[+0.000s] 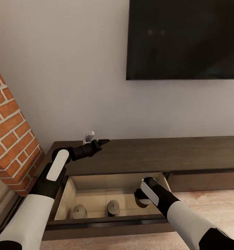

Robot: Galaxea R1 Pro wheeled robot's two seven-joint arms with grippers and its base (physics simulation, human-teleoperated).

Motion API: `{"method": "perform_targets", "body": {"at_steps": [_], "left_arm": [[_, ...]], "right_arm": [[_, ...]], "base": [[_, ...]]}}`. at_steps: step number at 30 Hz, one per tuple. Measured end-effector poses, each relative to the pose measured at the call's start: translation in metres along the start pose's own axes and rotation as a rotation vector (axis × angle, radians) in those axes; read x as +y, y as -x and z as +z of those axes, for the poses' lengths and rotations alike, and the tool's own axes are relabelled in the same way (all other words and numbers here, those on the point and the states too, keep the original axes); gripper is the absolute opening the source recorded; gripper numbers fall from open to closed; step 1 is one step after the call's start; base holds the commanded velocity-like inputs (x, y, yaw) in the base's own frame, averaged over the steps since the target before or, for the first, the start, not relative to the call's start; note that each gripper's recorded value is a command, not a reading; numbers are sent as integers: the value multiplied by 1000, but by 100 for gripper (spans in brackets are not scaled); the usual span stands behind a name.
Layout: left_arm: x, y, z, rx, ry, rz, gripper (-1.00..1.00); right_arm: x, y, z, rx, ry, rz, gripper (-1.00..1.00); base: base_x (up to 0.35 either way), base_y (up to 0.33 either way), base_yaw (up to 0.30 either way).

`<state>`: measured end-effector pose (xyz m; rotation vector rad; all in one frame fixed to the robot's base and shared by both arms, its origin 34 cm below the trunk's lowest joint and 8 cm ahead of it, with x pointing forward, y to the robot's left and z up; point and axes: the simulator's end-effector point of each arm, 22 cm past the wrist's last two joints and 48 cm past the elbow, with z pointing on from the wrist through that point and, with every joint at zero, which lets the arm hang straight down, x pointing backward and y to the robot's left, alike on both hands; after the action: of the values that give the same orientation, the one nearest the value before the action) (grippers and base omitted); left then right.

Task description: Place each of the two pumpkins and all three candles from the living room inside a cabinet in the living room (use any cabinet), then make sure every cabinet is closed, and position the cauldron so it is next to a table in the living room.

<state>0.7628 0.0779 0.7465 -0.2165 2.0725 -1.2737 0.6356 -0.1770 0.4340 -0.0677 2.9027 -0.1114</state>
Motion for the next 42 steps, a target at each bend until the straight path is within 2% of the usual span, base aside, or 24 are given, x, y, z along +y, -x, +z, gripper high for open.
{"method": "perform_targets", "body": {"at_steps": [13, 18, 21, 32, 40, 42], "left_arm": [[12, -5, 5, 10, 10, -15, 100], [16, -6, 7, 14, 13, -20, 100], [19, -7, 8, 16, 15, -24, 100], [29, -12, 12, 26, 24, -38, 100], [33, -14, 14, 29, 27, -43, 100], [32, -14, 14, 29, 27, -43, 100]], "right_arm": [[3, -9, 10, 32, 4, 1, -100], [-8, -26, 22, 81, -27, 5, -100], [-10, -28, 25, 89, -33, 6, -100], [-11, -31, 32, 96, -42, -2, -100], [-10, -36, 36, 104, -39, -3, -100], [-9, -34, 38, 79, -37, 12, -100]], "base": [[0, 0, 0], [0, 0, 0], [0, 0, 0], [231, 0, 0], [31, 0, 0], [1, 0, 0]]}}
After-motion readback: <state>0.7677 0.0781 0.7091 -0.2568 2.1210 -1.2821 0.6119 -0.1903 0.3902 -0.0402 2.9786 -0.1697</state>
